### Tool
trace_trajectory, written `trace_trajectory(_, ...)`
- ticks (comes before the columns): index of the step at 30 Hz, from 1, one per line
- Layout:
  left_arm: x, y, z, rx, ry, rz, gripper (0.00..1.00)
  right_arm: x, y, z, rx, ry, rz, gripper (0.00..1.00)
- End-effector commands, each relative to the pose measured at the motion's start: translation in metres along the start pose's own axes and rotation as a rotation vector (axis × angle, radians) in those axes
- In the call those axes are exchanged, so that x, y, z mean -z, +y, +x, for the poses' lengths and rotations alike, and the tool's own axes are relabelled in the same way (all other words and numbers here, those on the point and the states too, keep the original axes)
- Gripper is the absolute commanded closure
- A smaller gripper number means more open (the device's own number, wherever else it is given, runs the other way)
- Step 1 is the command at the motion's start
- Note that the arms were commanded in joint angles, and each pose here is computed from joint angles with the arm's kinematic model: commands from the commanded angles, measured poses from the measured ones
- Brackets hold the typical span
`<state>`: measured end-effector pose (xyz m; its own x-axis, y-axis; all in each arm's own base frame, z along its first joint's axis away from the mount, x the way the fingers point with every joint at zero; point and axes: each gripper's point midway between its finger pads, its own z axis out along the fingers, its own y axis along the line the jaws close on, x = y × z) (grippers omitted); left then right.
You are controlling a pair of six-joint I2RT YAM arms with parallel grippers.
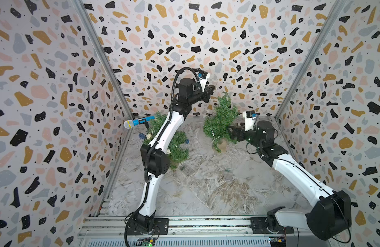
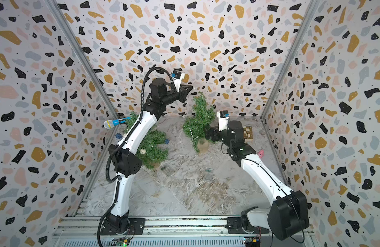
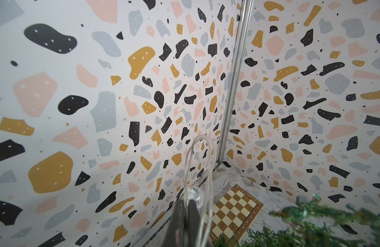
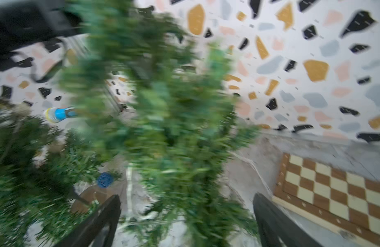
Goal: Wrap string light around the christmas tree
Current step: Move the christmas tree to the center of the board.
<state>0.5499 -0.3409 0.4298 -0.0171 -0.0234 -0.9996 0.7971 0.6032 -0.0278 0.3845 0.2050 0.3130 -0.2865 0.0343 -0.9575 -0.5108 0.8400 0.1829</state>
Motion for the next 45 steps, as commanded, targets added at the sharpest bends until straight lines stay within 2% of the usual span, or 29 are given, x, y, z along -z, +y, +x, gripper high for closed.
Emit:
trace_trajectory(1, 0.013, -0.008, -0.041, -0.043, -0.096, 0.021, 0.95, -0.011, -0.013, 0.0, 0.083, 0.024, 0.109, 0.02)
trace_trajectory(7, 0.018, -0.012, -0.05, -0.053, -0.111, 0.032, 0.95, -0.047, -0.006, -0.019, 0.088, -0.012, 0.089, 0.02)
trace_trajectory(10, 0.019, -0.013, -0.051, -0.055, -0.111, 0.034, 0.96, -0.067, -0.001, -0.018, 0.101, -0.025, 0.081, 0.1)
trace_trajectory(12, 0.021, -0.013, -0.052, -0.059, -0.104, 0.035, 0.96, -0.074, -0.003, -0.014, 0.104, -0.022, 0.09, 0.21)
trace_trajectory(18, 0.041, -0.015, -0.076, -0.08, -0.114, 0.028, 0.96, -0.059, -0.004, -0.012, 0.07, -0.038, 0.102, 0.67)
trace_trajectory(19, 0.044, -0.016, -0.082, -0.079, -0.125, 0.027, 0.96, -0.056, -0.004, -0.011, 0.061, -0.039, 0.103, 0.73)
trace_trajectory(22, 0.05, -0.023, -0.091, -0.063, -0.14, 0.049, 0.96, -0.048, -0.001, -0.01, 0.042, -0.04, 0.091, 0.83)
trace_trajectory(25, 0.054, -0.032, -0.091, -0.033, -0.126, 0.08, 0.96, -0.04, 0.007, -0.012, 0.017, -0.036, 0.05, 0.89)
trace_trajectory(32, 0.061, -0.044, -0.089, -0.03, -0.095, 0.101, 0.97, -0.02, 0.026, -0.018, -0.042, -0.027, -0.019, 0.95)
trace_trajectory(36, 0.072, -0.047, -0.1, -0.065, -0.09, 0.083, 0.98, -0.009, 0.03, -0.014, -0.074, -0.003, -0.022, 1.0)
trace_trajectory(41, 0.087, -0.057, -0.12, -0.076, -0.113, 0.092, 0.99, 0.003, 0.033, -0.007, -0.118, 0.029, -0.013, 1.0)
trace_trajectory(43, 0.088, -0.058, -0.117, -0.071, -0.1, 0.092, 0.99, 0.009, 0.037, 0.001, -0.131, 0.036, -0.011, 1.0)
trace_trajectory(45, 0.084, -0.054, -0.101, -0.068, -0.061, 0.086, 0.99, 0.012, 0.041, 0.013, -0.146, 0.037, -0.02, 1.0)
